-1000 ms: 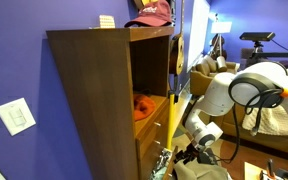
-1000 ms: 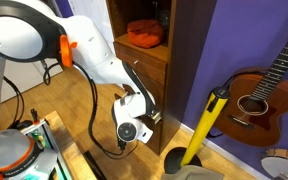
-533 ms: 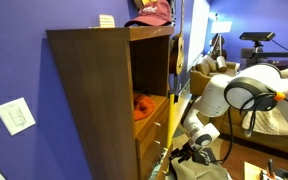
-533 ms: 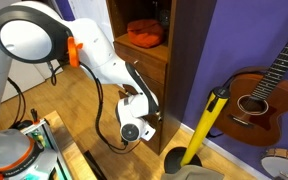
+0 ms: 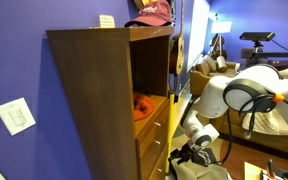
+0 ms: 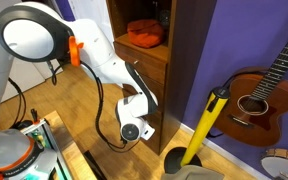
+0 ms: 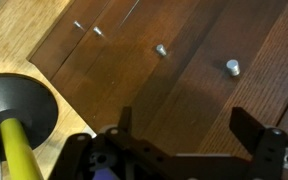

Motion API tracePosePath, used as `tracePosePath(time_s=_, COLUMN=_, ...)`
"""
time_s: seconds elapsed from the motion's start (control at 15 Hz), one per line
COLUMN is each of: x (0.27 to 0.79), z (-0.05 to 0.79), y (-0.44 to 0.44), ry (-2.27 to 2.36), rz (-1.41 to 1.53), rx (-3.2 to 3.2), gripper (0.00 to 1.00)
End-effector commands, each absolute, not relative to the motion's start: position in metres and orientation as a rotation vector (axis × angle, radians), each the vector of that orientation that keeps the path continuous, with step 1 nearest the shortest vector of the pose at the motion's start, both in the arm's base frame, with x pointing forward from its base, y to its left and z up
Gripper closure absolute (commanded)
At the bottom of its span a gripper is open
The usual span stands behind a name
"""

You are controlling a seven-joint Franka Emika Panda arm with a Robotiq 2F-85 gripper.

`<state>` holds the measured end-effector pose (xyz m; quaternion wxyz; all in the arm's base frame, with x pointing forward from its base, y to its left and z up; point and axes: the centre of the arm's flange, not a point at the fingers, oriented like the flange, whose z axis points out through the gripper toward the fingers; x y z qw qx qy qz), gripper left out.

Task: Close all the drawer one by one from top to bottom

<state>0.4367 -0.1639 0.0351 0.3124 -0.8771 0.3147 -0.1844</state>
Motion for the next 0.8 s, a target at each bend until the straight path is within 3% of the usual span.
tracePosePath(time_s=0.0, x=0.437, z=0.025, y=-0.159, ry=0.854, rz=-0.469, rx=-2.305, gripper=0.00)
tracePosePath(time_s=0.73, x=0.409, z=0.121, y=-0.194, ry=0.811, rz=-0.374, rx=-2.442, gripper=0.00)
